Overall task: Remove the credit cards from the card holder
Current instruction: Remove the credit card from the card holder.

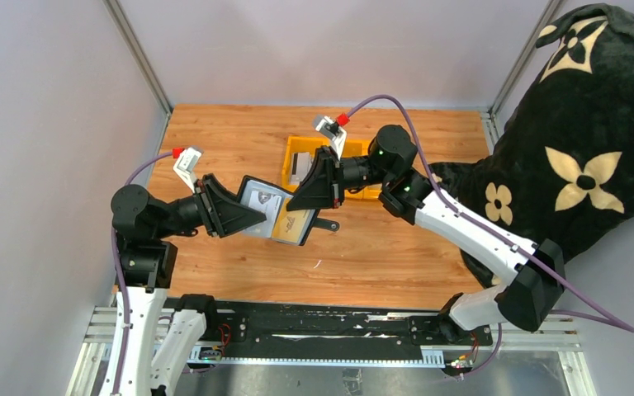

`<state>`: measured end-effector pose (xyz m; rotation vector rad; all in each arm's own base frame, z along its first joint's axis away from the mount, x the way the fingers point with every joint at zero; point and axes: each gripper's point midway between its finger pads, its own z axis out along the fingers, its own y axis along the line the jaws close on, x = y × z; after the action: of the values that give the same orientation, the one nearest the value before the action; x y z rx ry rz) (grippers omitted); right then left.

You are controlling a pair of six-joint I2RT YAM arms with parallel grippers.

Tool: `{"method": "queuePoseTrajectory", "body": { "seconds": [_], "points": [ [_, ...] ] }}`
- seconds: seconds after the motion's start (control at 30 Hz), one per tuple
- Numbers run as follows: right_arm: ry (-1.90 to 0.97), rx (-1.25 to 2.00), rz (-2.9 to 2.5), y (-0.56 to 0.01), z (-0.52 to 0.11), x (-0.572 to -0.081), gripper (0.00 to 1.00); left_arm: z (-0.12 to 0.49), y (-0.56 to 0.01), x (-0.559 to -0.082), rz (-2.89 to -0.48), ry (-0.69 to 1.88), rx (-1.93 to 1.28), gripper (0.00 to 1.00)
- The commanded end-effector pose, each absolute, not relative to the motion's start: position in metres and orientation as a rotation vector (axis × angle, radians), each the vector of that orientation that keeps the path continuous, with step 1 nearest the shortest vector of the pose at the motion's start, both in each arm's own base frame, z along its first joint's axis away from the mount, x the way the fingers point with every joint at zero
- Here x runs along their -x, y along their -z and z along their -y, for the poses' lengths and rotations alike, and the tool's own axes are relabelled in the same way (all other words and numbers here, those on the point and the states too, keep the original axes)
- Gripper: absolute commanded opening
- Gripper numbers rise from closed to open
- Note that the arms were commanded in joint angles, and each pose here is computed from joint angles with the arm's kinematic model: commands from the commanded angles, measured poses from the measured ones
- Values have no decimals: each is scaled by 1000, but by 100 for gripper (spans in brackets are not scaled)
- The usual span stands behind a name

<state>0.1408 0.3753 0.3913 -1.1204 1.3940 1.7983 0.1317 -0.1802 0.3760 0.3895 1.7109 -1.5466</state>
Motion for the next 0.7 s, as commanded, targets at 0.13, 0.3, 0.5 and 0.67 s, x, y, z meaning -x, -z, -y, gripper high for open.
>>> {"method": "queuePoseTrajectory", "body": {
  "seconds": [0.13,0.3,0.5,0.67],
  "points": [
    [-1777,1143,-1331,-406,-379,-140,4,181,-392,-128,-1653,1536,-440,24],
    [-1757,1125,-1385,-402,-371,-150,49,180,-394,-130,-1648,1516,-449,9],
    [-1502,769,-1503,-425,-335,-210,65,178,-387,-143,-1676,1458,-405,6],
    [-1457,647,-1447,-444,-317,-206,62,172,-383,-161,-1690,1366,-321,5]
  ]
}}
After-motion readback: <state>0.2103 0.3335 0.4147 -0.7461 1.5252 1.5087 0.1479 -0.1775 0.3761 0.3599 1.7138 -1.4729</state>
